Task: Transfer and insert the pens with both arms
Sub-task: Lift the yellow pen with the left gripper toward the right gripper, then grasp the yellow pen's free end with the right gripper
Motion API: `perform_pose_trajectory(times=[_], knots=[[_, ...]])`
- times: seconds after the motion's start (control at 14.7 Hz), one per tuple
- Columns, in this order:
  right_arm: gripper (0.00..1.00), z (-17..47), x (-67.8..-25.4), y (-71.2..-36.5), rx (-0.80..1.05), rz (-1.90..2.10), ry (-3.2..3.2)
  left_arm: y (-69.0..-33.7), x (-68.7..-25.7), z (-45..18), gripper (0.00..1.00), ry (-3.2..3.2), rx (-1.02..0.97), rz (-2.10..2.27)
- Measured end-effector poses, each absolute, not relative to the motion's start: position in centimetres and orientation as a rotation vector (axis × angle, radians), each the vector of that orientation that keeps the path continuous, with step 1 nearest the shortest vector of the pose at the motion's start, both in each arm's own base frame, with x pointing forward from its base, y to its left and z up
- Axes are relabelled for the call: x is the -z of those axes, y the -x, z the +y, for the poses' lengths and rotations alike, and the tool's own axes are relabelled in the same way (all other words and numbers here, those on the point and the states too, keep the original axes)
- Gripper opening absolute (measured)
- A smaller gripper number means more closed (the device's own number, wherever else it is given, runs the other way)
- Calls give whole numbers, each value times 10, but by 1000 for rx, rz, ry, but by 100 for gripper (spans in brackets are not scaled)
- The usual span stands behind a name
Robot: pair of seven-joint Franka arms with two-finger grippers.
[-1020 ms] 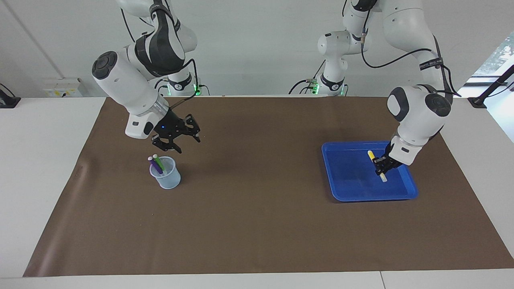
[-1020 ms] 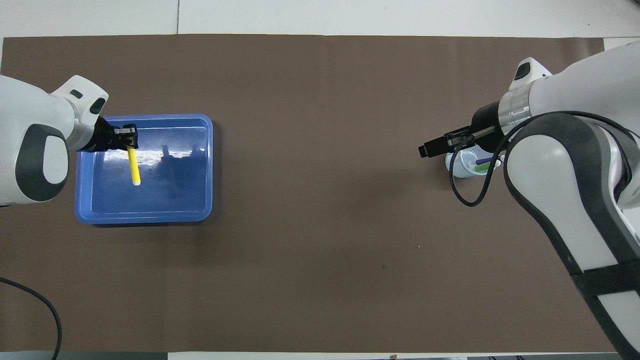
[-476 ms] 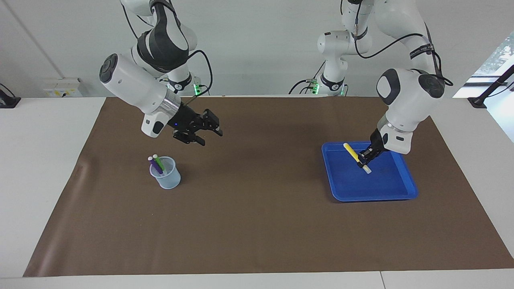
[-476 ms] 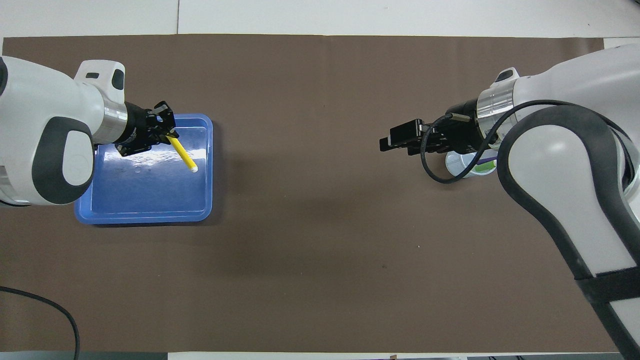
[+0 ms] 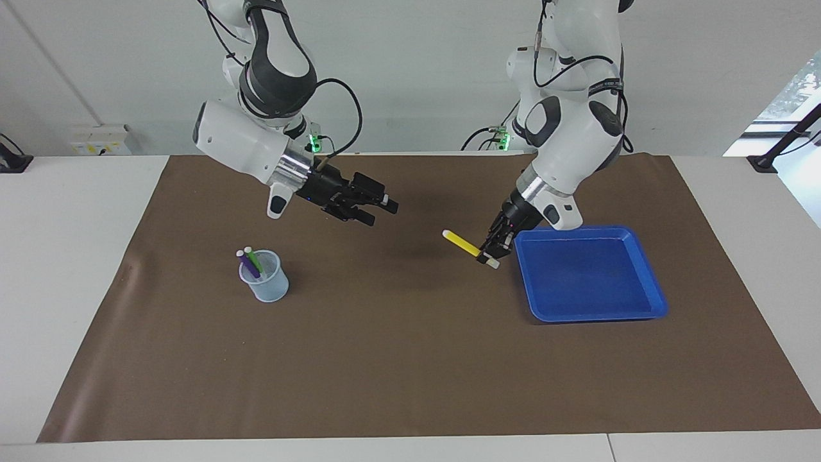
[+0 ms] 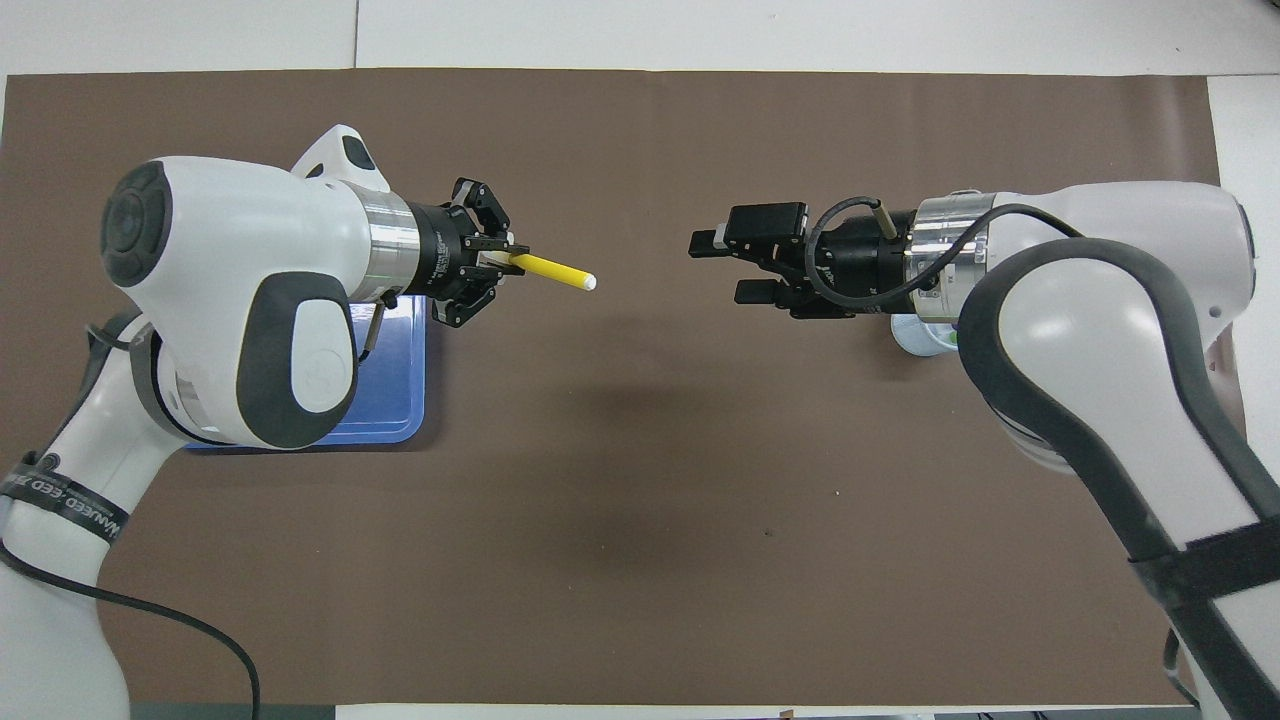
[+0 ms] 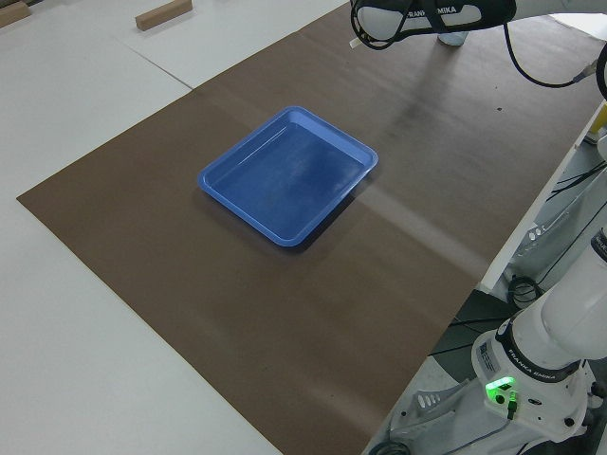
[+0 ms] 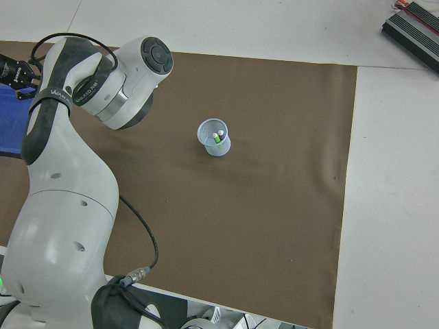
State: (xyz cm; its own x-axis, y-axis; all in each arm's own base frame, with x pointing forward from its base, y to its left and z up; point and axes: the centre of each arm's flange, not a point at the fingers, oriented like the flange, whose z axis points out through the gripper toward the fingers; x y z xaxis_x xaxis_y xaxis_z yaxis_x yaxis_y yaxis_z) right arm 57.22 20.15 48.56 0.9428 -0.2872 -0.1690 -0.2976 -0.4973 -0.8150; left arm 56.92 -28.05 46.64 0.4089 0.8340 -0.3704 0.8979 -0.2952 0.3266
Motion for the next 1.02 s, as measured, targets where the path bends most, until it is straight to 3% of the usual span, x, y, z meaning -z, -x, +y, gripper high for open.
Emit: perform_pose_trajectory(times=[0.14, 0.2, 0.54, 0.75, 1.02], knots=[[90, 215, -480, -563, 3, 435, 2111, -560, -471, -305, 17, -2130, 181, 1515], [81, 223, -478, -559, 12, 433, 2118, -556, -473, -316, 17, -2099, 178, 1532], [75, 238, -466, -547, 8, 433, 2140, -544, -473, -348, 17, -2022, 169, 1562], [54, 232, -461, -548, 9, 449, 2142, -539, -472, -356, 17, -2030, 178, 1553], [47, 227, -462, -551, 21, 469, 2134, -537, -472, -360, 17, -2036, 181, 1547]])
